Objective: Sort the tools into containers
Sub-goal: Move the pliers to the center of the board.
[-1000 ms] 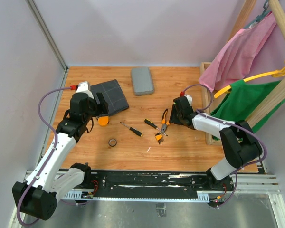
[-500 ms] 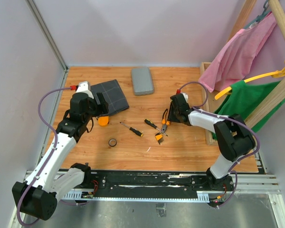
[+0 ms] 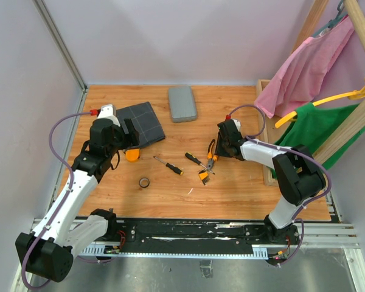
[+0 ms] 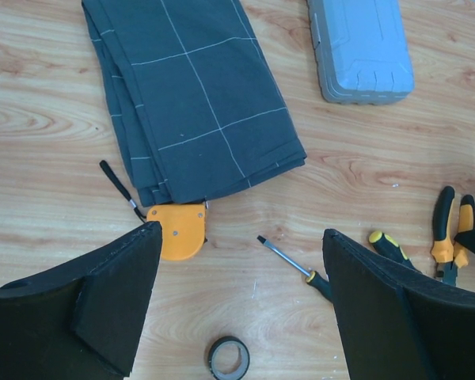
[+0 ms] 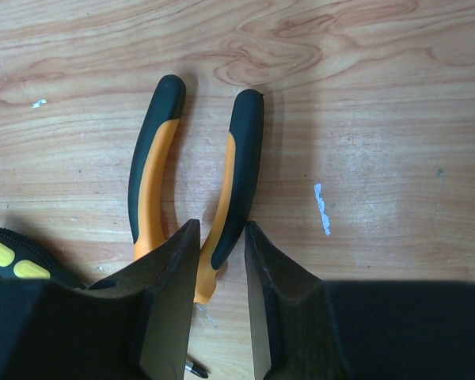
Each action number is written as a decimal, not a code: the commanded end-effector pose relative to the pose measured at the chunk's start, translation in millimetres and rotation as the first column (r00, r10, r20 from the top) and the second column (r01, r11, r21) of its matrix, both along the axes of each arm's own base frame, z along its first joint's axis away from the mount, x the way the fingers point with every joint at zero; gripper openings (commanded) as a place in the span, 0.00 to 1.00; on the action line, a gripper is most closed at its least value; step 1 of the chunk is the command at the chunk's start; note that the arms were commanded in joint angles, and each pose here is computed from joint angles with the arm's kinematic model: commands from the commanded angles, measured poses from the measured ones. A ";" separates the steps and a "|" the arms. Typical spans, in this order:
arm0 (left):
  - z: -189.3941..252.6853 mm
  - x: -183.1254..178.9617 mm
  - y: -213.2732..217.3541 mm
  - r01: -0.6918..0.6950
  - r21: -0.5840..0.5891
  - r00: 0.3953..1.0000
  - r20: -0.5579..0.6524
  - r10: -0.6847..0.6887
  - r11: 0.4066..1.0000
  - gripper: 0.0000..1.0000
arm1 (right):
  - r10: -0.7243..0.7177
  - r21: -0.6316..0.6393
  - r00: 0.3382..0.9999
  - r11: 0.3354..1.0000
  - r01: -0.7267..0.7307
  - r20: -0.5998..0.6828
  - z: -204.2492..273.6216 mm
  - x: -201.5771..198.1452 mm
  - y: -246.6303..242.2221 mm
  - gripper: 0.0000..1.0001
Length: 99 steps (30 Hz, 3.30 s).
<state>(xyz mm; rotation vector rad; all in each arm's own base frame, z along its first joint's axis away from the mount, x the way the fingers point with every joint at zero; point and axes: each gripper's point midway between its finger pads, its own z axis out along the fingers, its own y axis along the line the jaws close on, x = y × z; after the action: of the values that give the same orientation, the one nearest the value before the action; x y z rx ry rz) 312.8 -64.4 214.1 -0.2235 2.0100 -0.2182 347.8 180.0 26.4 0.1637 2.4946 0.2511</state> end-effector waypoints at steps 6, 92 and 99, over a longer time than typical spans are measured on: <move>15.0 2.9 -2.5 0.014 -0.022 0.999 0.048 -0.013 1.000 0.87 | 0.054 -0.007 0.998 0.999 -0.054 -0.031 -4.8 -13.6 19.5 0.29; 11.4 92.5 -58.7 0.090 -0.363 0.990 0.133 -0.044 0.928 0.97 | 0.296 0.080 0.889 0.936 -0.343 0.350 116.6 205.8 91.3 1.00; -11.4 163.6 -78.6 0.123 -0.346 0.988 0.136 -0.080 0.930 0.91 | 0.230 0.223 0.911 0.922 -0.316 0.342 101.3 236.4 97.1 0.97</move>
<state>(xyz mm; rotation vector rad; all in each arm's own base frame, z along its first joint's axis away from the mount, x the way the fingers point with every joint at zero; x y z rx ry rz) 432.6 -130.1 172.8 -0.3749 1.9845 -0.5795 571.2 263.2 121.8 -0.1714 2.1741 0.5501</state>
